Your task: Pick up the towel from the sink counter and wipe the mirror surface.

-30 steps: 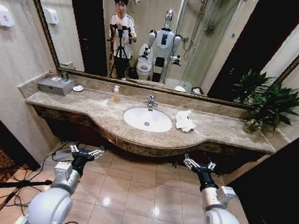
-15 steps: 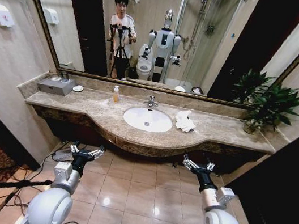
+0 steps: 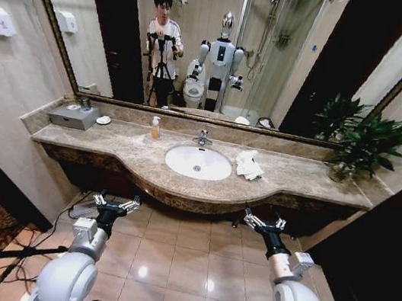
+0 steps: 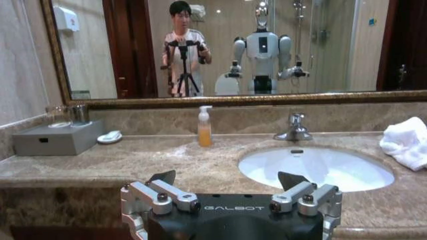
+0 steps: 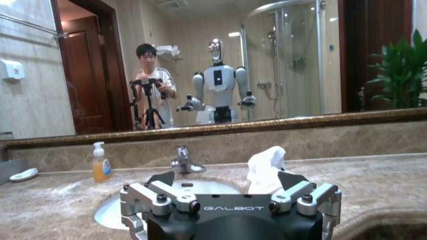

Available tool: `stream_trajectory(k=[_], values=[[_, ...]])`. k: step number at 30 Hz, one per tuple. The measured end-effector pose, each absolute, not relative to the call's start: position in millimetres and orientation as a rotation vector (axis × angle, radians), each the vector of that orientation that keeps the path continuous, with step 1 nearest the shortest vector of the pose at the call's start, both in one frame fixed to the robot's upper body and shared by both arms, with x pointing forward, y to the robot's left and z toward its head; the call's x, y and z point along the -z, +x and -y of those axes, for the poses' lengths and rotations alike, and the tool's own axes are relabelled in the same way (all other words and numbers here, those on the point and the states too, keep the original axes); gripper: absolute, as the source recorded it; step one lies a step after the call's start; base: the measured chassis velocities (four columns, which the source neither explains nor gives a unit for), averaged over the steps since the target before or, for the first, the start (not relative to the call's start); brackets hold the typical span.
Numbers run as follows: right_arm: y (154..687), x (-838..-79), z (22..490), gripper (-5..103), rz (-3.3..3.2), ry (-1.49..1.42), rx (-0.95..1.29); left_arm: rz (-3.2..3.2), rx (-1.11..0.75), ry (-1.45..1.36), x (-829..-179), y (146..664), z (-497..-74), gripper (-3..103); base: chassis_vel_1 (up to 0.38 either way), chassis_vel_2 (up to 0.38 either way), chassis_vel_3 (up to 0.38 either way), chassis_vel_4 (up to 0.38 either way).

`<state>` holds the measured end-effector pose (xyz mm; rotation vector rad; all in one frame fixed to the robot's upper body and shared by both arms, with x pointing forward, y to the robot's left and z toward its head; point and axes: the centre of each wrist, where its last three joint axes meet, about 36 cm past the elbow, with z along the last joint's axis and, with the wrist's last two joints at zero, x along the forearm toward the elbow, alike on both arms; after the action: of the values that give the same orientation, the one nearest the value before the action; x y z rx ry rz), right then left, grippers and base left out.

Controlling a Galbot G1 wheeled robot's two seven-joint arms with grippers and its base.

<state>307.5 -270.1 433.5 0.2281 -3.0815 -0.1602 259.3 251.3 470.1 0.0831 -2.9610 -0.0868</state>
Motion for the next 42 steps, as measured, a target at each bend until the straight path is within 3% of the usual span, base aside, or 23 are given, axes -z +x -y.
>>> stream_trajectory(k=[29,42], values=[[351.0,-424.0,273.3,100,3.038,0.178,0.088,2.961,0.087,0.083,-470.2,259.3,-251.3,100,-0.142,0.143,0.141,-0.137],[423.5,-412.2,278.2,100,2.912,-0.007,0.030,2.961,0.087,0.083,-470.1,259.4,-251.3,100,-0.067,0.065,0.061,-0.054]])
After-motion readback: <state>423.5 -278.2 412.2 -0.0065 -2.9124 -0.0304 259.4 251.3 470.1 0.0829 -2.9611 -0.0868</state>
